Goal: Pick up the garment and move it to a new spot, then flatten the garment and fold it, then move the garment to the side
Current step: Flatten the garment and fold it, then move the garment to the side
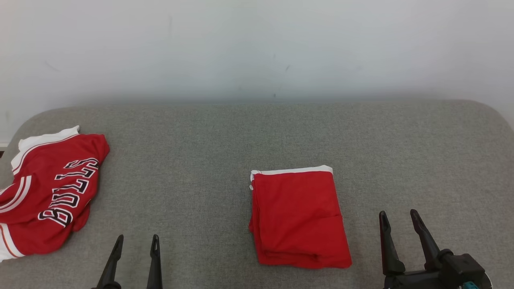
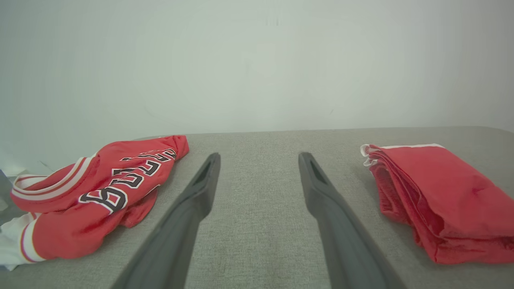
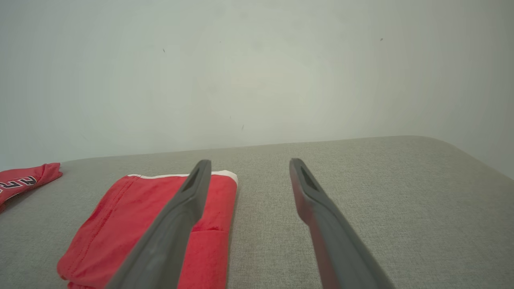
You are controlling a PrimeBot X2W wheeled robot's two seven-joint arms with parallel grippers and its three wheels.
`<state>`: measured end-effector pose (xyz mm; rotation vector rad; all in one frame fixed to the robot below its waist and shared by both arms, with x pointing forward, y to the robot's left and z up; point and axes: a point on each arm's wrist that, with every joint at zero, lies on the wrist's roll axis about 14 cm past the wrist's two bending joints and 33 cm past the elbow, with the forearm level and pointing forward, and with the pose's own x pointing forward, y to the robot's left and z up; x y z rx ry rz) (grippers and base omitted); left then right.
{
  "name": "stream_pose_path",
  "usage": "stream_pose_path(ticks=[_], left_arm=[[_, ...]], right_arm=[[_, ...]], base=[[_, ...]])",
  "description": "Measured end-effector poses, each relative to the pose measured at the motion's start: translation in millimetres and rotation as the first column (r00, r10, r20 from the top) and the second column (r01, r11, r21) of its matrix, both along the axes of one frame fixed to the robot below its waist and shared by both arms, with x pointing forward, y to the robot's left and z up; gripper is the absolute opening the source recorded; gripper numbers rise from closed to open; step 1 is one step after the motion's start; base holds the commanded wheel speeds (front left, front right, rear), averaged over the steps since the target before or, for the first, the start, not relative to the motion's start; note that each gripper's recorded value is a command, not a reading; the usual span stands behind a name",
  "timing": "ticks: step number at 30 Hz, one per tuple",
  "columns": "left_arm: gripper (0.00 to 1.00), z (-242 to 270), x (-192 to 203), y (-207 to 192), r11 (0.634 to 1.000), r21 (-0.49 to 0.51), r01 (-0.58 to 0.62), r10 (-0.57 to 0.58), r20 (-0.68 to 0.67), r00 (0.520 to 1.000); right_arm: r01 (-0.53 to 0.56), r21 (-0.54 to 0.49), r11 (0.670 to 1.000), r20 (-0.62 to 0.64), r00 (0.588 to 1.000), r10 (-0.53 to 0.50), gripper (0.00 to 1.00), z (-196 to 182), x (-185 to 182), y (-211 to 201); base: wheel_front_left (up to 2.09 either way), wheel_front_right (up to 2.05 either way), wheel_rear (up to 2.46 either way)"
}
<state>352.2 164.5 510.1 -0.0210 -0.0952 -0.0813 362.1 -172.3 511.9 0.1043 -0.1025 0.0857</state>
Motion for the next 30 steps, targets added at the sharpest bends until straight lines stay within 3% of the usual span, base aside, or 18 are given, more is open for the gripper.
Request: stream_pose_path(ticks=[30], left_arm=[[1.0, -9.1, -5.8, 19.3, 0.999, -0.007, -0.046, 0.046, -0.029, 0.999]], right_arm=[[-0.024, 0.035, 0.999, -0.054, 0.998, 0.026, 1.0, -17.0, -2.6, 9.4]], base=[[0.0, 0.0, 0.0]])
